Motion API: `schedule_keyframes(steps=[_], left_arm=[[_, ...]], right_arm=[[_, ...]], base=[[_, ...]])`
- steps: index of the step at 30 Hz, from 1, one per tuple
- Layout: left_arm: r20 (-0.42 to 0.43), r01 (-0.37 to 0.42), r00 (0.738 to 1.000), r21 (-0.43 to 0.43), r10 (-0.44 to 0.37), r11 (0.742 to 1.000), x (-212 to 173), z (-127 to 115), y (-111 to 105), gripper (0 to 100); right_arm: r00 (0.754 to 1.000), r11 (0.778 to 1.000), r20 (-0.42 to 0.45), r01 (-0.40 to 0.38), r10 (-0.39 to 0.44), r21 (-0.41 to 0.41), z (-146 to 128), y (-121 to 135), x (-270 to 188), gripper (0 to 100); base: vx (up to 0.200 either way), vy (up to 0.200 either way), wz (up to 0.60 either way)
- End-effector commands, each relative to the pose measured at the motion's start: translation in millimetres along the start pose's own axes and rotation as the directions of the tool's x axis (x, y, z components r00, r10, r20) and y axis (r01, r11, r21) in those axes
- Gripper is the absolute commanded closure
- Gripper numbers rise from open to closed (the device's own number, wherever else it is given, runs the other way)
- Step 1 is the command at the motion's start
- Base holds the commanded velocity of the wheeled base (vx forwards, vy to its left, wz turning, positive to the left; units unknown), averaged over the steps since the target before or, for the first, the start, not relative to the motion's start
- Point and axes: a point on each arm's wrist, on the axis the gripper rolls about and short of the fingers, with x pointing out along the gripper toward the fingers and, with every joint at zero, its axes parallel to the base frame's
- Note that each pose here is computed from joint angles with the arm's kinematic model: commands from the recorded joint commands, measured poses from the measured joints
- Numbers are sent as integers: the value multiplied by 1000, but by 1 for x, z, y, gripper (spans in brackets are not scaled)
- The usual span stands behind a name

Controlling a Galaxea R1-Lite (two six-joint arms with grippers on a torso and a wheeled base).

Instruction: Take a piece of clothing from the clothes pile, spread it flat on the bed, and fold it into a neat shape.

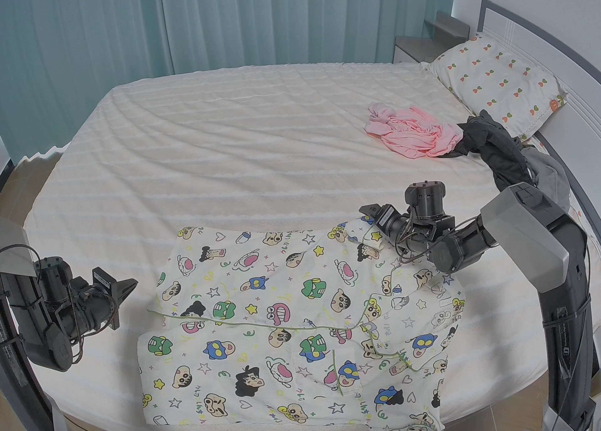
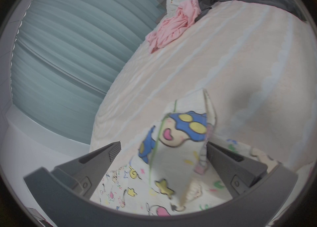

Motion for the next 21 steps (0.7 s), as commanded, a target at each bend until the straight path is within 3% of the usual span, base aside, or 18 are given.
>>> schedule_keyframes(steps=[1,9,15,21], left_arm=[[2,4,1000,1,-4,1000,0,0,0,100],[2,4,1000,1,-4,1000,1,0,0,100],[0,0,1000,11,0,1000,0,0,1,100],[1,1,1000,12,-1,1000,0,0,1,100]], right_arm=[[998,999,22,-53,53,-10,-4,11,17,0],[976,987,151,-147,154,-61,45,53,-3,0],[975,986,159,-142,155,-90,62,68,-2,0],[979,985,129,-147,159,-92,58,77,0,0]], base=[[0,0,0],[0,0,0],[0,0,0],[0,0,0]])
